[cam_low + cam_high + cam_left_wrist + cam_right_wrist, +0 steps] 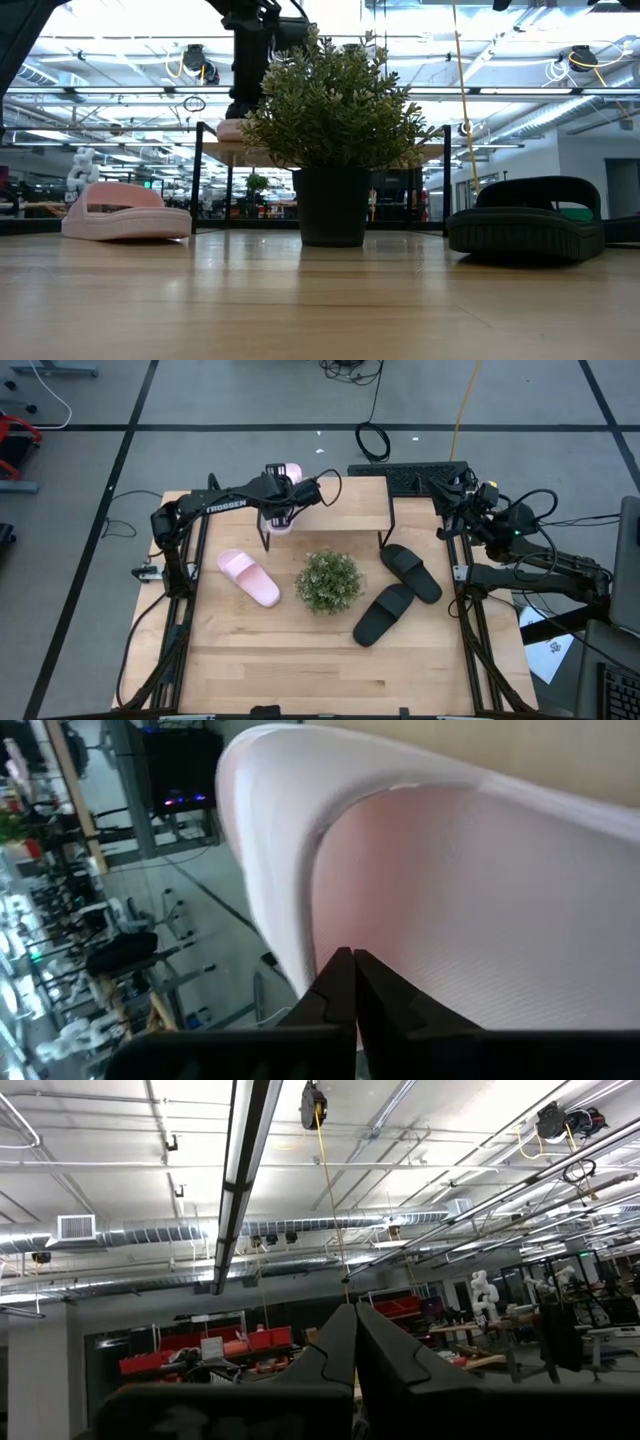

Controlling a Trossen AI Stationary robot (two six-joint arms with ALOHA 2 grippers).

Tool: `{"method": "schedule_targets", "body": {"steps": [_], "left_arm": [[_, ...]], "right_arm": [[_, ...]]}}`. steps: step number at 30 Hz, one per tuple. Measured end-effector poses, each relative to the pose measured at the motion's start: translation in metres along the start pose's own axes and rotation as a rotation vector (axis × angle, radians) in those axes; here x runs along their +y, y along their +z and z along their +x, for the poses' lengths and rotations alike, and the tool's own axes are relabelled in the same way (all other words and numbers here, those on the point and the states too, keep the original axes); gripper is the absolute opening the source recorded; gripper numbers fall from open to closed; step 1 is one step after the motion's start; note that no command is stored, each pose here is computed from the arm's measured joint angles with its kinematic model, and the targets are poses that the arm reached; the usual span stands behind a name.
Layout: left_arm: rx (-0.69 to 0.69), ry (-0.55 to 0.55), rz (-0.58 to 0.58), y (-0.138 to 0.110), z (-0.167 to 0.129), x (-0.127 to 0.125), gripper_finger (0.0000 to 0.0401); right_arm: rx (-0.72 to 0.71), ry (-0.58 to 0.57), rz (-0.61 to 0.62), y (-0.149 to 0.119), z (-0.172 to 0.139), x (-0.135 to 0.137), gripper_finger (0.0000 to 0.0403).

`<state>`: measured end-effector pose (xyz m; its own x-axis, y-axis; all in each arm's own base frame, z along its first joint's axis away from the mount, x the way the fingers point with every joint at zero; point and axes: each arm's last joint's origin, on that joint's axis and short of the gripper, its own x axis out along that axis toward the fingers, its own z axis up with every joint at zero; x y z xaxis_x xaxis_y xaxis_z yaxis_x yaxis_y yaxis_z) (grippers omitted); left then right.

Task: Pick and place slides into the shelf
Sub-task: Put the bottom pink slipper on the shelf

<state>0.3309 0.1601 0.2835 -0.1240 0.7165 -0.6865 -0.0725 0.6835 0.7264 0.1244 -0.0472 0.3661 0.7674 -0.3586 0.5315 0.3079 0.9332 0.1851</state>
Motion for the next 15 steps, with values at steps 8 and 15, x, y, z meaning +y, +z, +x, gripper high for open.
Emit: {"method": "schedule_targets", "body": {"steps": [8,15], "left_arm": [[-0.002,0.001,0.01,0.0005,-0.0024,-0.0023,0.0],[0.0,0.02,0.029,0.0014,-0.0084,-0.0077,0.0]], "right_arm": [[0.0,0.0,0.0,0.0,0.0,0.0,0.0],[0.0,0.0,0.0,0.0,0.0,0.0,0.0]]}}
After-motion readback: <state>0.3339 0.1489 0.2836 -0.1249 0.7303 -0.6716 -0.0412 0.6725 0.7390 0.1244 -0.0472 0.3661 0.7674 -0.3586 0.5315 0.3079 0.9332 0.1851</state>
